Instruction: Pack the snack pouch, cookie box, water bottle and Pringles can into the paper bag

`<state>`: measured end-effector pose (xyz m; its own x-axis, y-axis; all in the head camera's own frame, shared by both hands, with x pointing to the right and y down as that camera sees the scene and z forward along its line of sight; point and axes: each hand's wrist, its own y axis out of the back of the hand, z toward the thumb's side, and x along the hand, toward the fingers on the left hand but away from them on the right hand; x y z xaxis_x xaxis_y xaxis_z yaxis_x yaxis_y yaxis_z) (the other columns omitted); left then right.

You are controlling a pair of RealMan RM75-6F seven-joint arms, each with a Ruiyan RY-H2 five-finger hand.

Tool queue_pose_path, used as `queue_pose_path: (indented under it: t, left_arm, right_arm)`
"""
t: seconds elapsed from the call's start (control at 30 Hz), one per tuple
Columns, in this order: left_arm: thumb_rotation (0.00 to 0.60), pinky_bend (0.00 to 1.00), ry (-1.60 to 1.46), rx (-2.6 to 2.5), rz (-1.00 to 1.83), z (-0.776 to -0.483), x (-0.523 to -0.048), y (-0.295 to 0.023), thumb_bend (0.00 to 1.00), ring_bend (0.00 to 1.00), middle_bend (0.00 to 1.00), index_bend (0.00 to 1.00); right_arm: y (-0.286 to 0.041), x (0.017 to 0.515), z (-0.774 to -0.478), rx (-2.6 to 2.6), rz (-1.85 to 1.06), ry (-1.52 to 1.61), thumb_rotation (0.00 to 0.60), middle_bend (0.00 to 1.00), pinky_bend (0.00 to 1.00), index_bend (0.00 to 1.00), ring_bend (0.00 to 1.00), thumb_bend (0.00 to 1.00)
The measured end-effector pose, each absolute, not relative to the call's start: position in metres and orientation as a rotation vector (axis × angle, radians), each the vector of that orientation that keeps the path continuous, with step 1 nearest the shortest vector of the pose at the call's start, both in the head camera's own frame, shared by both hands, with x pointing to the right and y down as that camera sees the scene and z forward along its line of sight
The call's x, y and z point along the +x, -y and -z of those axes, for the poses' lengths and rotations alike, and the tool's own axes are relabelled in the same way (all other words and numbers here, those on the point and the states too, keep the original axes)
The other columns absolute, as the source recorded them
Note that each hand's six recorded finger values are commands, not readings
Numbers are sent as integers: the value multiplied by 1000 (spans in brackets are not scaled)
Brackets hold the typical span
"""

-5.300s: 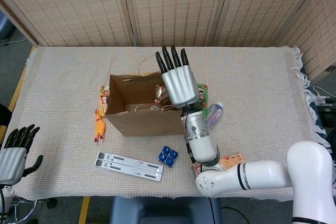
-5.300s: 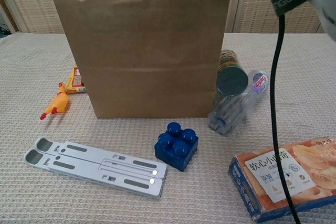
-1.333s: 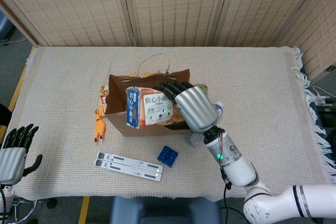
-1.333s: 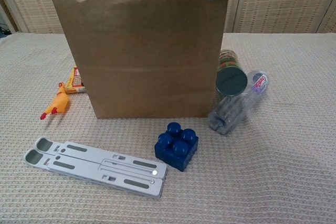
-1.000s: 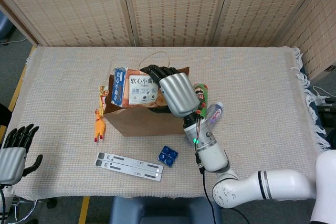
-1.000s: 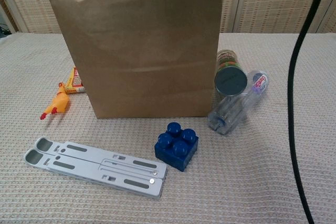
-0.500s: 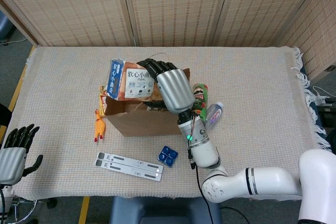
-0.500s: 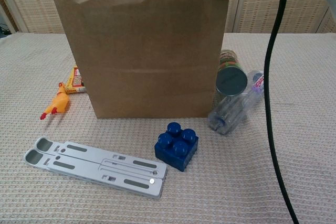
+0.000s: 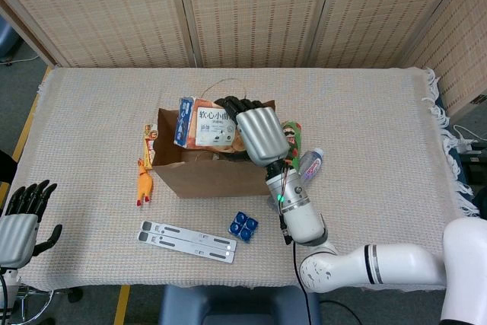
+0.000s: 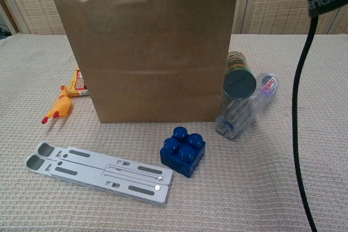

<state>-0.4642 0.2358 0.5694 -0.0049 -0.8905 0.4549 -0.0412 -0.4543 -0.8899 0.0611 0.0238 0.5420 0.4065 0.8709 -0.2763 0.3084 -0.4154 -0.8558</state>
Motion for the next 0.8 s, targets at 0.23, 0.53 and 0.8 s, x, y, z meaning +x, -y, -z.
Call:
queue_pose_path:
  t: [0.23,0.53,0.8]
  left_arm:
    - [600,0,-988,-1573,1542,-569,-464,-236,381,0,0,56]
    - [600,0,-988,-1574,1542,-569,-464,-236,381,0,0,56]
    - [600,0,-987,-1571,1543,-569,-464,-236,381,0,0,56]
  right_arm:
    - [-32,64,-552,-1958,-1099,893,600,90,199,0,27,117]
    - [-28,71,-534,-1961,-1056,947,600,85,199,0,27,114]
    - [-41,130,-521,-1875,-1083,876,600,86,199,0,28,114]
